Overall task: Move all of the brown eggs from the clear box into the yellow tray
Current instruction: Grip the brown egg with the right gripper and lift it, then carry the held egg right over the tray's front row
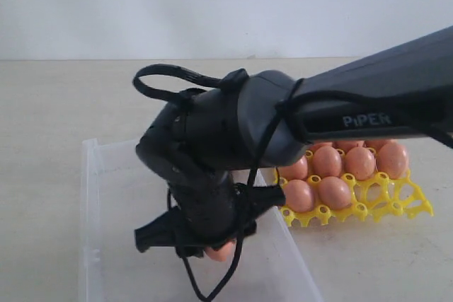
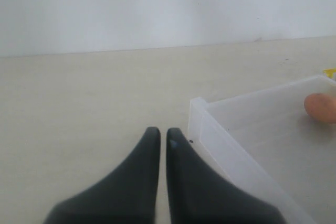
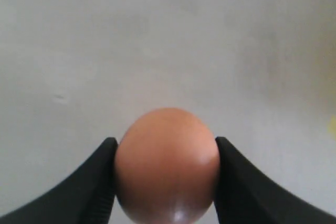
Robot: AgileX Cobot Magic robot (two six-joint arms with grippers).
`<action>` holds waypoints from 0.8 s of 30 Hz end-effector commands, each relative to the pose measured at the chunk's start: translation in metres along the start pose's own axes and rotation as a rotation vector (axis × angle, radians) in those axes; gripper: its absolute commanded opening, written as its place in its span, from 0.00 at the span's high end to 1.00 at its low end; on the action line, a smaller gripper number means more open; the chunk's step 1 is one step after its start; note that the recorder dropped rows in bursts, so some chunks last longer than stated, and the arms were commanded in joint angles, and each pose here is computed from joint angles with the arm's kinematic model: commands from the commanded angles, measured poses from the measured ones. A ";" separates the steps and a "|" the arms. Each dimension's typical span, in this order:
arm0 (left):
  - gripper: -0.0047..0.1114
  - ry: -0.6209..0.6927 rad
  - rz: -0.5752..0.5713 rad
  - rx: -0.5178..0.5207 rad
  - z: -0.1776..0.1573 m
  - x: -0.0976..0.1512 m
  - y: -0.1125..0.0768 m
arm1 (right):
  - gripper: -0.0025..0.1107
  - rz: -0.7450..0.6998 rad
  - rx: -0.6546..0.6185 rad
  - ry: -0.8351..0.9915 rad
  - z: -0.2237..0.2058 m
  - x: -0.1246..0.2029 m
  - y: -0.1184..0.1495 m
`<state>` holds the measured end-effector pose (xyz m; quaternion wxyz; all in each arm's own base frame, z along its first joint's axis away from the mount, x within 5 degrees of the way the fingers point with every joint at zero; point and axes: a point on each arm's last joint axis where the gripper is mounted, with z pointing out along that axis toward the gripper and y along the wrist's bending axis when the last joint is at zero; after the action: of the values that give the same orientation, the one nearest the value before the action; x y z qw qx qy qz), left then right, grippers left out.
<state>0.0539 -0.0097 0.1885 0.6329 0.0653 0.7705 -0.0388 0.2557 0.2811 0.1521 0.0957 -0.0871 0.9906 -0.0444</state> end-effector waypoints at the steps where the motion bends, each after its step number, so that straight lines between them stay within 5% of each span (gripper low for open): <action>1: 0.92 -0.005 0.004 0.006 0.000 0.001 0.000 | 0.98 -0.087 -0.092 -0.257 -0.029 -0.002 0.021; 6: 0.92 -0.005 0.004 0.006 0.000 0.001 0.000 | 0.98 -0.017 -0.114 -0.345 -0.035 0.000 0.032; 11: 0.92 -0.005 0.004 0.006 0.000 0.001 0.000 | 0.98 0.094 -0.005 -0.561 -0.065 -0.006 0.022; 16: 0.92 -0.005 0.004 0.006 0.000 0.001 0.000 | 0.98 0.225 0.358 -0.815 -0.102 -0.018 -0.022; 20: 0.92 -0.005 0.004 0.006 0.000 0.001 0.000 | 0.98 0.121 0.503 -0.879 -0.110 -0.035 -0.061; 24: 0.92 -0.005 0.004 0.006 0.000 0.001 0.000 | 0.98 0.201 0.515 -0.877 -0.110 -0.048 -0.128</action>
<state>0.0539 -0.0097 0.1885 0.6329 0.0653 0.7705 -0.0388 0.2882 0.2134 0.2691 0.5118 0.0015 0.8277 -0.2301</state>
